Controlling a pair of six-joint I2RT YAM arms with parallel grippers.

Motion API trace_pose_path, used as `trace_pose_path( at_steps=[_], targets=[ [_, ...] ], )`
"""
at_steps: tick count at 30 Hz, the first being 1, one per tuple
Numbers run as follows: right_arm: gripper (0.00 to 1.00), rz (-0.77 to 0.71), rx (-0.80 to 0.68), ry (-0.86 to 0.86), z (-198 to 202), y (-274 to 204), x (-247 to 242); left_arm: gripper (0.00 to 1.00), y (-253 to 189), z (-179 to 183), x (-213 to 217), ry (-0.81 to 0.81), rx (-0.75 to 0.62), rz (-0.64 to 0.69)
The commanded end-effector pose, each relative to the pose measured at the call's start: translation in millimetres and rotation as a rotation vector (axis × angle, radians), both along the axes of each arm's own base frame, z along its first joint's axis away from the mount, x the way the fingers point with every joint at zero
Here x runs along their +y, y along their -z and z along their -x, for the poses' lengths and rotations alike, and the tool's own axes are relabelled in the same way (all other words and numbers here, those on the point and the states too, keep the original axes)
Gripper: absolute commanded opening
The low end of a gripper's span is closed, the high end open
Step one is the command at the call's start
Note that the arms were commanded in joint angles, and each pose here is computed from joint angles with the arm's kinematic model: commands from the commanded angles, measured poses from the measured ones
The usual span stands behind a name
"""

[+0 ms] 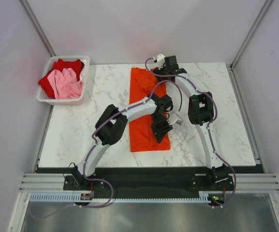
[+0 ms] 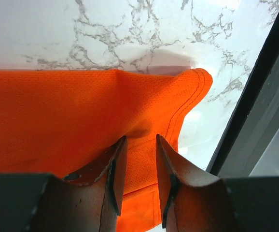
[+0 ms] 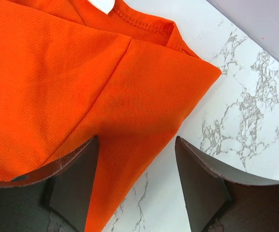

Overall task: Fold and stack the t-shirts
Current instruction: Fold the tshirt

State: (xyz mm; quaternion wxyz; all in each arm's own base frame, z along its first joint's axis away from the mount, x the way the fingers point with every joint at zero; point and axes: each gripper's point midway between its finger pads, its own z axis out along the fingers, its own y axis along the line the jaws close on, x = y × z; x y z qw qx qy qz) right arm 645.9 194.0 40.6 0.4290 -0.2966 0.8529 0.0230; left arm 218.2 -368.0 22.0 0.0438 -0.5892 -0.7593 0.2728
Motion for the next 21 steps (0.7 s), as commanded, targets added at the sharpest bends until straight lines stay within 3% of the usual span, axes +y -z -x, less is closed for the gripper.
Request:
trace_pose_path(
  at_steps=[1,5,6,7,10,12,15,16,21],
  targets=[
    [0.73,-0.029,-0.065,-0.019,-10,-24,14,0.38,-4,-10,-15,-0.021,-0.039,0.034],
    [0.73,-0.077,-0.118,0.022,1,-89,2,0.38,-61,-3,8,-0.016,-0.087,0.034],
    [0.73,-0.123,-0.142,0.061,1,-109,-6,0.38,-102,-6,18,-0.028,-0.174,0.082],
    [0.73,-0.151,-0.166,0.079,17,-141,-14,0.39,-112,-4,28,-0.038,-0.200,0.081],
    [0.75,-0.260,-0.228,0.136,50,-194,-34,0.49,-172,-18,56,-0.166,-0.370,0.131],
    [0.76,-0.307,-0.196,0.135,74,-201,-34,0.61,-203,-39,77,-0.318,-0.479,0.162],
    [0.76,-0.378,-0.048,0.122,127,-190,-29,0.66,-208,-58,108,-0.624,-0.423,0.122],
    [0.76,-0.423,0.031,0.110,149,-182,-23,0.66,-201,-57,114,-0.742,-0.340,0.105],
    [0.75,-0.451,0.330,0.155,234,-131,-30,0.65,-159,-67,162,-1.040,-0.068,0.060]
  ],
)
